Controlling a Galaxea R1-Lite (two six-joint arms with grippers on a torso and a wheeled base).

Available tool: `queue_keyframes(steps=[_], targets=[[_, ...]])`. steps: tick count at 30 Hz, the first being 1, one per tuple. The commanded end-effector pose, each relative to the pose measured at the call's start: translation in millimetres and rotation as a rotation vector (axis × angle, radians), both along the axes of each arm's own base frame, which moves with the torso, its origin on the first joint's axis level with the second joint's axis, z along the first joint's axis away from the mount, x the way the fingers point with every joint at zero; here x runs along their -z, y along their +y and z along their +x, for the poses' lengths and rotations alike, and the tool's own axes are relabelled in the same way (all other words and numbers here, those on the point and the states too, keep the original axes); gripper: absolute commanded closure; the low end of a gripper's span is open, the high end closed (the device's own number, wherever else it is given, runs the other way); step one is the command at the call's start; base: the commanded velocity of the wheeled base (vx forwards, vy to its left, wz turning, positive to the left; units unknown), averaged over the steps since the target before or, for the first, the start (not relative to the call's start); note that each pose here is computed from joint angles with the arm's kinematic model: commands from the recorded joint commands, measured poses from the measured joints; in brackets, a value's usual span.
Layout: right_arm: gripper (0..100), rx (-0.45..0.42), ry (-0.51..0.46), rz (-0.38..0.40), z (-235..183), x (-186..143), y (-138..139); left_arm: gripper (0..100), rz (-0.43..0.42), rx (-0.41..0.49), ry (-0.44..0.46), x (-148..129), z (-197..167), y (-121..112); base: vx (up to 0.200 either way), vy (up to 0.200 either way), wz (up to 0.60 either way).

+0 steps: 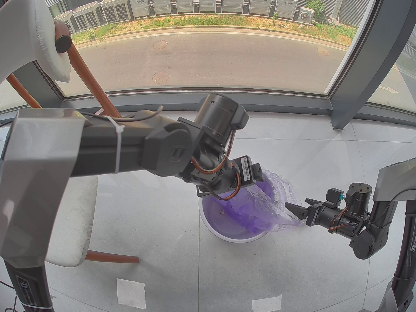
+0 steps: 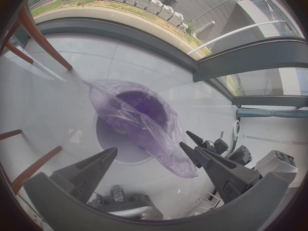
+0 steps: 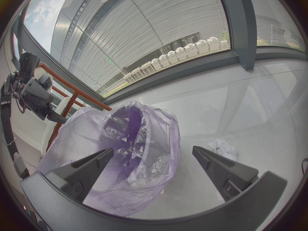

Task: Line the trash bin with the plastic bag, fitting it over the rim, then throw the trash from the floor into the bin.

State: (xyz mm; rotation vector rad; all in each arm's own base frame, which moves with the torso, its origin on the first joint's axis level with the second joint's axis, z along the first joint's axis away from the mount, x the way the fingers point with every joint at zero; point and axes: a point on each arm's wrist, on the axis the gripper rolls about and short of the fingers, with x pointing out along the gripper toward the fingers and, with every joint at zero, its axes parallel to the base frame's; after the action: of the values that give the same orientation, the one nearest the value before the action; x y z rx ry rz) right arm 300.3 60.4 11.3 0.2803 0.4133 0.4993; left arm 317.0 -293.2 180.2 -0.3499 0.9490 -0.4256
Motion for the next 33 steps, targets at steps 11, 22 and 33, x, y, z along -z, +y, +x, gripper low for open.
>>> queue_keyframes(steps=[11, 22, 33], targets=[[0, -0.005, -0.006, -0.003, -1, -1, 4, 100, 0.062, -0.022, 0.041, 48, 30, -24, 0.0, 0.0, 0.0], [0, 0.001, -0.021, 0.0, -1, 1, 2, 100, 0.166, -0.041, 0.106, 45, 5, -4, 0.0, 0.0, 0.0], [0, 0.002, -0.004, -0.003, -1, 7, 1, 100, 0.391, -0.05, 0.235, 89, -35, 21, 0.0, 0.0, 0.0]])
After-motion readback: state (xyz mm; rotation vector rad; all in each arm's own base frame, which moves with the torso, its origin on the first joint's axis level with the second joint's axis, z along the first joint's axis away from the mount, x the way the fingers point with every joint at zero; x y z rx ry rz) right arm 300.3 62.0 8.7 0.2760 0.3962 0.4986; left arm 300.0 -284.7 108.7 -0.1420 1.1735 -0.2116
